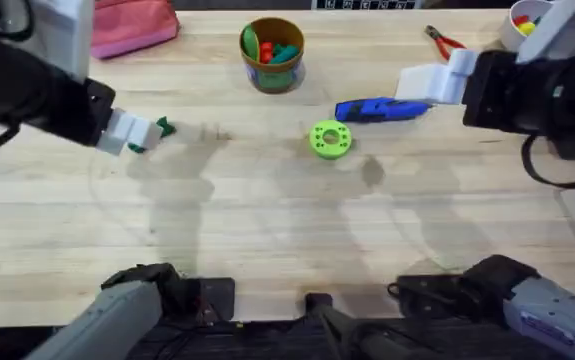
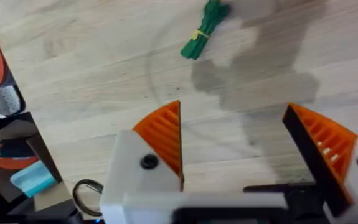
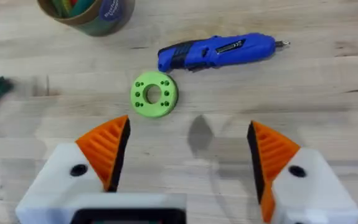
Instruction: Pick up the gripper from the table and insert it into the empty holder that is missing its gripper. Then pick up a screw, insert it into the mounting hole, and use the screwdriver to tighten it. Finally, clean up the table by picking up the vegetable and placing it into the bucket.
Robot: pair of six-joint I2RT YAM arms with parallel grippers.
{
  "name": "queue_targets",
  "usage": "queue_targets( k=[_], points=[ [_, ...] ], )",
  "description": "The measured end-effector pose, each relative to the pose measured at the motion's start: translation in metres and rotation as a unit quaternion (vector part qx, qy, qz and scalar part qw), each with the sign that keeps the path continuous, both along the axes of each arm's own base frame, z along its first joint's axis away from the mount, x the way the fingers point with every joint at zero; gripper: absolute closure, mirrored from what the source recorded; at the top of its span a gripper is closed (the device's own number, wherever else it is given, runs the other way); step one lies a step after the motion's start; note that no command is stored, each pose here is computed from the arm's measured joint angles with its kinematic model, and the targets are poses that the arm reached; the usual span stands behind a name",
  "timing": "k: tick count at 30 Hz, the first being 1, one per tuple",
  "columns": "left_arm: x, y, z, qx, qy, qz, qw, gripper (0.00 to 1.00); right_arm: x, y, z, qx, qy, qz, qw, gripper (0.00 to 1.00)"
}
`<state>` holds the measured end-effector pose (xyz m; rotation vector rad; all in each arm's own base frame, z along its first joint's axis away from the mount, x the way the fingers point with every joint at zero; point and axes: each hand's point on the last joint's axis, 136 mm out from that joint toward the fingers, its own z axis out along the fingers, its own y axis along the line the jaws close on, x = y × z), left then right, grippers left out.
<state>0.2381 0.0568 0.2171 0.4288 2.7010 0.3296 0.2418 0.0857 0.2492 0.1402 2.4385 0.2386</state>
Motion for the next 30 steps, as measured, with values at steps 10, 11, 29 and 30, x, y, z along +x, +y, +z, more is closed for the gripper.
queue_targets(
  k=[10,11,29,30],
  points=[
    [0.025,0.026,-0.052,-0.027,0.112,-0.062,0.991,0.016,0.0,0.0,0.0,0.0,0.0,0.0,1.0,0.01],
    [0.026,0.03,-0.054,-0.03,0.117,-0.063,0.991,0.016,0.0,0.0,0.0,0.0,-0.001,0.0,1.0,0.01],
    [0.075,0.066,-0.136,-0.053,0.173,-0.123,0.976,0.016,0.0,0.0,0.0,0.0,-0.001,0.0,1.0,0.01],
    [0.075,0.066,-0.144,-0.057,0.182,-0.126,0.974,0.015,0.0,0.0,0.0,0.0,-0.001,0.0,1.0,0.01]
  ],
)
